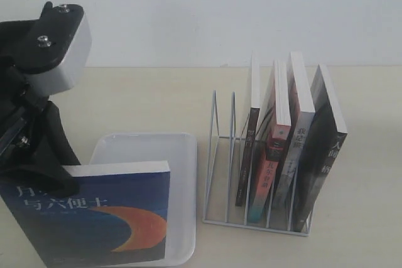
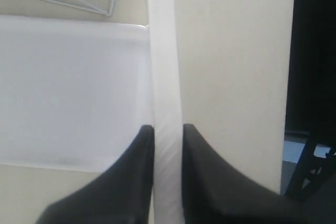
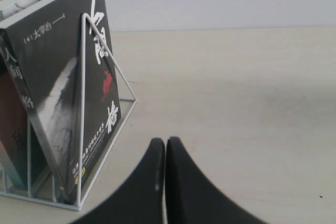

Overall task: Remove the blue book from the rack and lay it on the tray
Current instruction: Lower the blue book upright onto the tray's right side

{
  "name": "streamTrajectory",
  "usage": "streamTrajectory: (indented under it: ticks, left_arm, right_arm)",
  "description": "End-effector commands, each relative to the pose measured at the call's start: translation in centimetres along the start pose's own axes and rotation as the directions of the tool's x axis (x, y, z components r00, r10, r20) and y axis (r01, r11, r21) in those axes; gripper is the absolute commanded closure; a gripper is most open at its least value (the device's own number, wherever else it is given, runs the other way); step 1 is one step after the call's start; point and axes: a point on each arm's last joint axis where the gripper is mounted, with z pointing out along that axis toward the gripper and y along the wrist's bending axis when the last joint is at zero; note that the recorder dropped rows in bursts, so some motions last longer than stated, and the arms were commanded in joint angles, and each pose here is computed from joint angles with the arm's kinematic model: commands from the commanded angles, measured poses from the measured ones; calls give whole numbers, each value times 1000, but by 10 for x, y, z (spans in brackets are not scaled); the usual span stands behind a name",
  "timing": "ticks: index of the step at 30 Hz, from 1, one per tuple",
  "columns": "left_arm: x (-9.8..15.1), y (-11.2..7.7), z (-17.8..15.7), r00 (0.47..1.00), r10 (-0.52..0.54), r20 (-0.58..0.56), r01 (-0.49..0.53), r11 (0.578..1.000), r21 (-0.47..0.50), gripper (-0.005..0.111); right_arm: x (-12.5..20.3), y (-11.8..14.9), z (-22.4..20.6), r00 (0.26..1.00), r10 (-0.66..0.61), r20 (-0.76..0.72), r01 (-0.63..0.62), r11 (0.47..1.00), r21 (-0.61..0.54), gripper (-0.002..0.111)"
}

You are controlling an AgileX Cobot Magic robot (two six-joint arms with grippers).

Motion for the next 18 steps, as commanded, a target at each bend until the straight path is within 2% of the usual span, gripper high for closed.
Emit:
streamTrajectory:
  ticks: [1,7,11,18]
  left_arm:
    - [1,4,-4,999,36,-18,-37,998,-52,103]
    - [-5,-1,-4,985,164,52,-164,986,-11,103]
    - [-7,-2,-4,980,183,78,-183,983,0,103]
    - [-5,6,5,984,174,37,-175,984,16,103]
  right_arm:
    - [-1,0,0,1000,-2,11,2,1000,3,108]
    - [-1,0,0,1000,-2,11,2,1000,3,108]
    - [-1,0,0,1000,-2,11,2,1000,3,108]
    - [-1,0,0,1000,-2,16,2,1000,2,108]
